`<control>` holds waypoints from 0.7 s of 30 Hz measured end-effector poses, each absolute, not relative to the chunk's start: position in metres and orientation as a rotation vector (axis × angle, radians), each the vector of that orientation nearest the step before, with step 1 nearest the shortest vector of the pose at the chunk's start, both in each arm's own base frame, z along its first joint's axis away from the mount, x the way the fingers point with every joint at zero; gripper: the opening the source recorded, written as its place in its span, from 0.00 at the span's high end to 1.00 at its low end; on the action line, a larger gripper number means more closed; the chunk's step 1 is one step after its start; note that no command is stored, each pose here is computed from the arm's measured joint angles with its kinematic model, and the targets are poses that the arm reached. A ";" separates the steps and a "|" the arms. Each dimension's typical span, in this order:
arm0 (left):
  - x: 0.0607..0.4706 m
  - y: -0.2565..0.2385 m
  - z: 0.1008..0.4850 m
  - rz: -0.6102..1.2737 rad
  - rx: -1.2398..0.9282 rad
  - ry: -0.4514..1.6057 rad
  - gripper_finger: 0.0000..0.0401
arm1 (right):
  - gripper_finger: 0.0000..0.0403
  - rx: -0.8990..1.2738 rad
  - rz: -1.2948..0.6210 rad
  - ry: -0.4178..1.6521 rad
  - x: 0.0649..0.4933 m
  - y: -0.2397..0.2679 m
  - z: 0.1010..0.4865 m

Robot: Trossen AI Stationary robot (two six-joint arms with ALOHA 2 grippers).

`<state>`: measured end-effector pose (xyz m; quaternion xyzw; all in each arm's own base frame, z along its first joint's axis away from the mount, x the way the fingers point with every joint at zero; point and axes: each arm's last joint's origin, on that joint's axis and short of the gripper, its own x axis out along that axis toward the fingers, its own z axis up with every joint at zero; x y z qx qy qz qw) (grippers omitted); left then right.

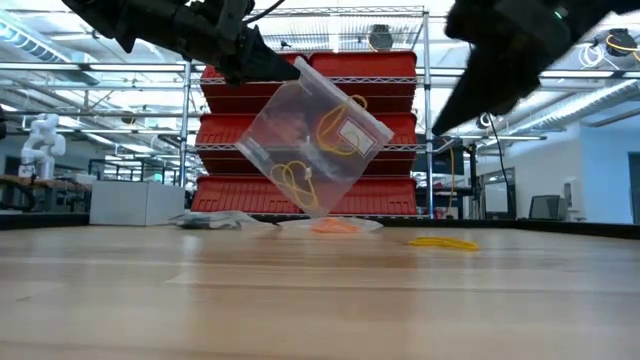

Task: Sort rubber bands
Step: Put the yellow rubber band into the bottom transparent zip bag

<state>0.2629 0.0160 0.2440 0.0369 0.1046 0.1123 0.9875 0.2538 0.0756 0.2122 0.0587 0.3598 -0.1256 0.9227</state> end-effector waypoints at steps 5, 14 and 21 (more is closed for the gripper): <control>0.261 0.016 0.247 0.226 0.073 0.196 1.00 | 0.96 0.159 -0.366 0.645 0.232 0.077 0.184; 0.259 0.016 0.251 0.224 0.097 0.184 1.00 | 0.98 0.289 -0.408 0.540 0.248 0.058 0.161; 0.259 0.014 0.252 0.163 0.069 0.174 1.00 | 0.93 0.229 -0.362 0.415 0.256 0.060 0.173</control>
